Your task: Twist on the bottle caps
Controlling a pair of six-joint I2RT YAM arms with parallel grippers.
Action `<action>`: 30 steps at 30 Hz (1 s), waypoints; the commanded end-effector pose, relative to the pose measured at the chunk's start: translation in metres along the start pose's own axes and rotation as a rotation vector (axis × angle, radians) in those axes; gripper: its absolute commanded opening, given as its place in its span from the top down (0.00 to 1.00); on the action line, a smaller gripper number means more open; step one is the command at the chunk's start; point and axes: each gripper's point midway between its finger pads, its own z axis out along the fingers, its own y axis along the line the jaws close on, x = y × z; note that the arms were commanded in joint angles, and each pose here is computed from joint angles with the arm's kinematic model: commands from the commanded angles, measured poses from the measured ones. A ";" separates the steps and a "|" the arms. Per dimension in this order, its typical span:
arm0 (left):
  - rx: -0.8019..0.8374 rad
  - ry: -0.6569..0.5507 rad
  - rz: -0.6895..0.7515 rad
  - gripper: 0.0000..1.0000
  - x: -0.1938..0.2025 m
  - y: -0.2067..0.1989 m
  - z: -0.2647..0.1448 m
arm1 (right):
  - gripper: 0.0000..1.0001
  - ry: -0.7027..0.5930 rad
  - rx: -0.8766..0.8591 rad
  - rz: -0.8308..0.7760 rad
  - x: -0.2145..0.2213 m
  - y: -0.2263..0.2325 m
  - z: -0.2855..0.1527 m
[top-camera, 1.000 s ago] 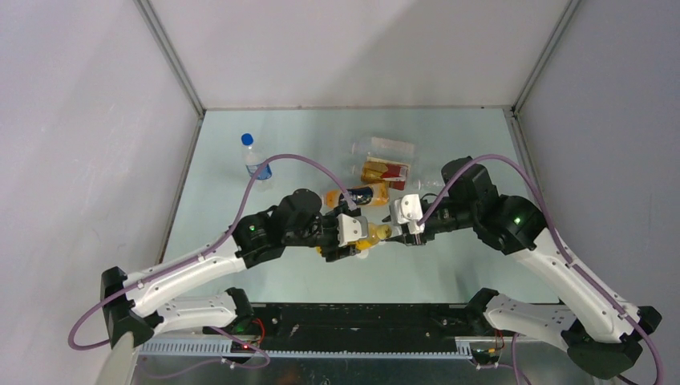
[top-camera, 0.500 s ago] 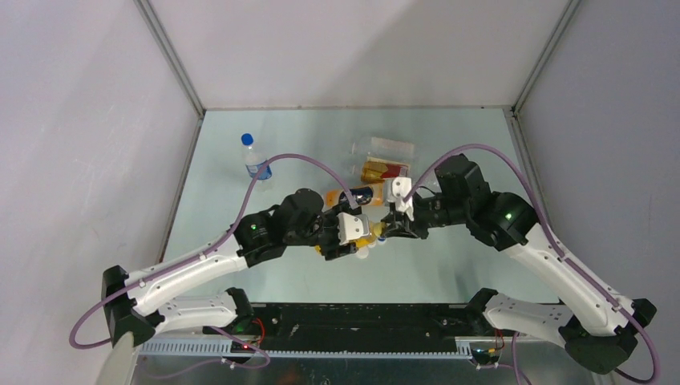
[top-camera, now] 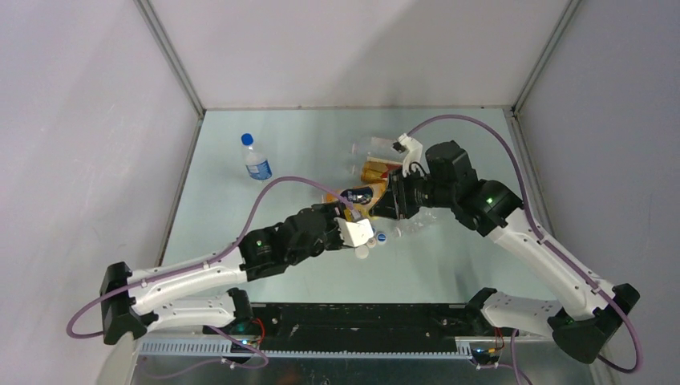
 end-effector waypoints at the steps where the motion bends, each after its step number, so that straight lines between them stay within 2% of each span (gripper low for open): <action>1: -0.192 -0.019 -0.021 1.00 -0.013 0.039 -0.006 | 0.89 -0.140 0.005 0.088 -0.034 0.004 -0.009; 3: -0.142 -0.016 -0.047 1.00 -0.011 0.030 -0.003 | 0.75 -0.153 -0.095 -0.086 -0.035 0.023 -0.020; 4: -0.087 -0.010 -0.068 1.00 -0.010 0.021 0.000 | 0.64 -0.156 -0.124 -0.151 -0.034 0.028 -0.024; 5: -0.071 0.003 -0.088 1.00 -0.008 0.021 0.002 | 0.57 -0.165 -0.161 -0.276 -0.032 0.034 -0.032; 6: -0.017 0.021 -0.117 1.00 -0.005 0.016 0.004 | 0.25 -0.168 -0.171 -0.328 -0.030 0.036 -0.035; 8: 0.050 0.032 -0.158 1.00 -0.003 0.009 0.005 | 0.04 -0.169 -0.173 -0.477 -0.024 0.034 -0.046; 11: 0.144 0.001 -0.205 1.00 -0.008 0.001 0.001 | 0.01 -0.183 -0.176 -0.669 -0.019 0.033 -0.059; 13: 0.228 -0.042 -0.227 1.00 -0.017 -0.007 -0.005 | 0.01 -0.173 -0.158 -0.705 -0.016 0.029 -0.061; 15: 0.303 -0.083 -0.245 1.00 -0.025 -0.016 -0.010 | 0.01 -0.166 -0.127 -0.674 -0.015 0.024 -0.062; 21: 0.305 -0.076 -0.283 1.00 -0.020 -0.015 -0.010 | 0.01 -0.189 -0.077 -0.600 -0.021 0.018 -0.062; 23: 0.267 -0.053 -0.308 1.00 -0.017 -0.009 -0.007 | 0.01 -0.306 -0.038 -0.562 -0.033 0.014 -0.061; 25: 0.253 -0.045 -0.319 1.00 -0.016 -0.006 -0.007 | 0.01 -0.348 -0.060 -0.563 -0.035 0.018 -0.059; 30: 0.240 -0.074 -0.343 1.00 -0.017 -0.007 -0.004 | 0.01 -0.262 -0.082 -0.502 -0.020 0.011 -0.043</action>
